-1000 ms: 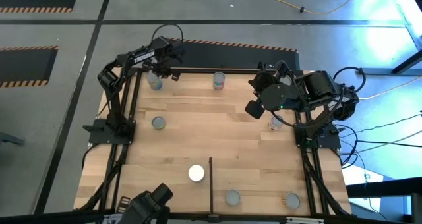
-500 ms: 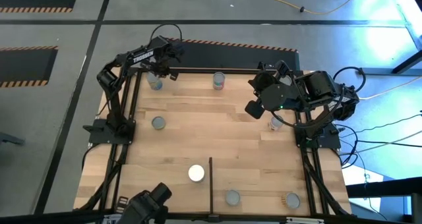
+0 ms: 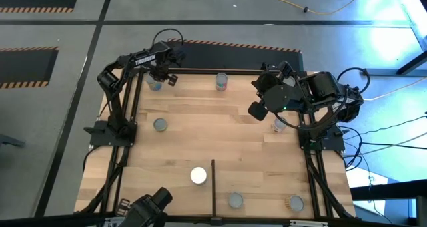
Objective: Pick and place cans onto a shelf
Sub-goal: Put the canned cherries on the shelf
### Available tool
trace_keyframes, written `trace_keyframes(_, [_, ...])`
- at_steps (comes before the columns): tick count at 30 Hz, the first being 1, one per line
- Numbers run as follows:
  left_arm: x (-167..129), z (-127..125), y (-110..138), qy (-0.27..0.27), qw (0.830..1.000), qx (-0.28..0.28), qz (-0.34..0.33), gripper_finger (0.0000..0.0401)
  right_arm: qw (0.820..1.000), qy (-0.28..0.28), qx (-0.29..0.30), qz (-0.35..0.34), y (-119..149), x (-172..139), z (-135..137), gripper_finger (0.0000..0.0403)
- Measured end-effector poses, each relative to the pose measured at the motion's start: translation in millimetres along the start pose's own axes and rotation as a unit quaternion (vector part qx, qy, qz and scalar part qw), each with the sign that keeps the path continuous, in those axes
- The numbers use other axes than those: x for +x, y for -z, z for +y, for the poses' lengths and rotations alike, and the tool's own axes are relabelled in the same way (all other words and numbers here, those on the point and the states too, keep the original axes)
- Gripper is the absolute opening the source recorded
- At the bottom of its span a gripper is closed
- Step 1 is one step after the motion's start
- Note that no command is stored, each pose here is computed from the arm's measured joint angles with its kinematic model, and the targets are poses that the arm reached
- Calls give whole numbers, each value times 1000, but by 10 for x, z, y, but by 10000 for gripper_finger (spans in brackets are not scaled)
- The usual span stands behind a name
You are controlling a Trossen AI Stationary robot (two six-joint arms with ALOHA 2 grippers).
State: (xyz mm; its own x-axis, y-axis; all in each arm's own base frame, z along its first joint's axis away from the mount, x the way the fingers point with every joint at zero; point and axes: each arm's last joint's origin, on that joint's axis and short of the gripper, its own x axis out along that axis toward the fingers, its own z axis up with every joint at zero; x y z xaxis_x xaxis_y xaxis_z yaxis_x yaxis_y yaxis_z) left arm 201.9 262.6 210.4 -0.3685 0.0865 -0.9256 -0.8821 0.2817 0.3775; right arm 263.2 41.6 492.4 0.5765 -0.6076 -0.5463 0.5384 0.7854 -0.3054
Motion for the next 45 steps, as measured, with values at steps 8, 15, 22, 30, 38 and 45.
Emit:
trace_keyframes(8, [7,10,-6,-7,999,38,-3,7,1000,0,-1,0,0,0,0,4])
trace_keyframes(15, [-4,-6,22,-27,995,96,7,2,1000,-1,-13,0,0,0,0,4])
trace_keyframes(22, [-233,-42,106,-26,985,167,-9,0,1000,-1,-13,0,0,0,0,4])
trace_keyframes(30, [-757,26,401,-8,967,249,-60,0,1000,0,-13,0,0,0,0,4])
trace_keyframes(38, [-1418,139,928,31,934,321,-155,0,1000,0,-13,0,0,0,1,4])
trace_keyframes(45, [-1808,140,1427,103,879,402,-236,0,1000,0,-13,0,0,-1,1,4])
